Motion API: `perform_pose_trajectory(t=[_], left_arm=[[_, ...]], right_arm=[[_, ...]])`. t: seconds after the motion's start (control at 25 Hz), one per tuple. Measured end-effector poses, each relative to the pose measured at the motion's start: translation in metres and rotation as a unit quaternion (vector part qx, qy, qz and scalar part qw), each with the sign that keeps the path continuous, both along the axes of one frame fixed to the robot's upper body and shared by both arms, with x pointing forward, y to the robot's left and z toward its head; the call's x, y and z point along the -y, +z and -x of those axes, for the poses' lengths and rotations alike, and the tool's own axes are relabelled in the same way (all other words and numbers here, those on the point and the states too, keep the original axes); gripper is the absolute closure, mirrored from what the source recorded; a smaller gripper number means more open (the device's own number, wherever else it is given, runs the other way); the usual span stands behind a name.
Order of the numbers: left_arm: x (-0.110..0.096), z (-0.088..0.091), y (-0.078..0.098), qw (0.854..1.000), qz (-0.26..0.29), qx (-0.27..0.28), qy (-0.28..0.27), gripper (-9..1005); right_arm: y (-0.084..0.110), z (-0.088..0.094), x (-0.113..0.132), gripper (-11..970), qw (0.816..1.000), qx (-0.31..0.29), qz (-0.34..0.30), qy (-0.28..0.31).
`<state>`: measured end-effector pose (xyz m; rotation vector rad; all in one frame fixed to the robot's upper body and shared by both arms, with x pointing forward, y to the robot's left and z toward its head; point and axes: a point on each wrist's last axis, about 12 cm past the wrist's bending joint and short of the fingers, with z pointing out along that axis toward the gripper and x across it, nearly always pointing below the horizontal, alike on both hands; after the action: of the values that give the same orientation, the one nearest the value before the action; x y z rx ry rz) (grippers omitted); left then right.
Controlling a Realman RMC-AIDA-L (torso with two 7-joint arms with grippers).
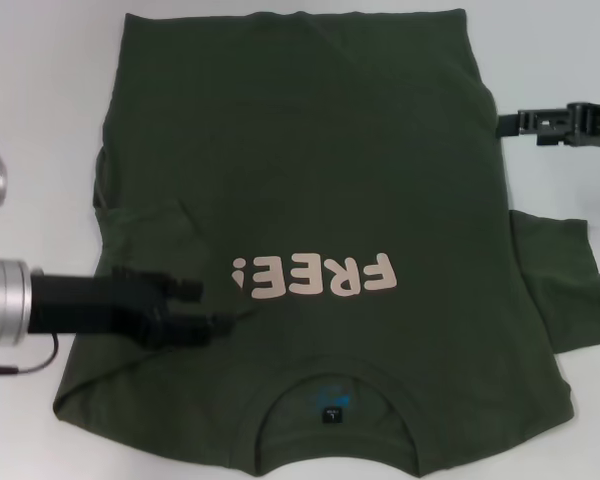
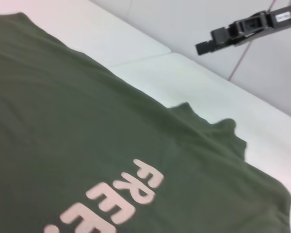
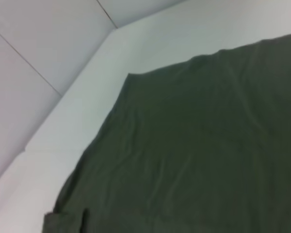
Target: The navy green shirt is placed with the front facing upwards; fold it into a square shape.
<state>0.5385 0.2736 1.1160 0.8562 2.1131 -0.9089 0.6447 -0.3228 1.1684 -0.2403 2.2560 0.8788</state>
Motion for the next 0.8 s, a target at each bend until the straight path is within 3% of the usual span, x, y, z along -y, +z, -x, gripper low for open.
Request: perform_pose_trajectory(t=[0.2, 0.44, 0.6, 0.8], left_arm=[[-0.004, 0.004, -0.007, 0.999, 0.027, -0.026, 0.019, 276], [-0.009, 0.002, -0.002, 0.995, 0.070, -0.032, 0.058, 277], [-0.008, -0.001, -0.002, 0.994, 0.078, -0.034, 0.063, 277], [-0.007, -0.004, -0.006, 0.994, 0.079, -0.037, 0.073, 277]], right_arm=[[-0.002, 0.007, 0.012, 17, 0.999, -0.044, 0.029, 0.005], [-0.002, 0.025, 0.028, 17, 0.992, -0.109, 0.051, 0.026], [-0.006, 0.034, 0.044, 17, 0.983, -0.168, 0.075, -0.017], [-0.006, 0.039, 0.059, 17, 0.979, -0.182, 0.077, -0.047]])
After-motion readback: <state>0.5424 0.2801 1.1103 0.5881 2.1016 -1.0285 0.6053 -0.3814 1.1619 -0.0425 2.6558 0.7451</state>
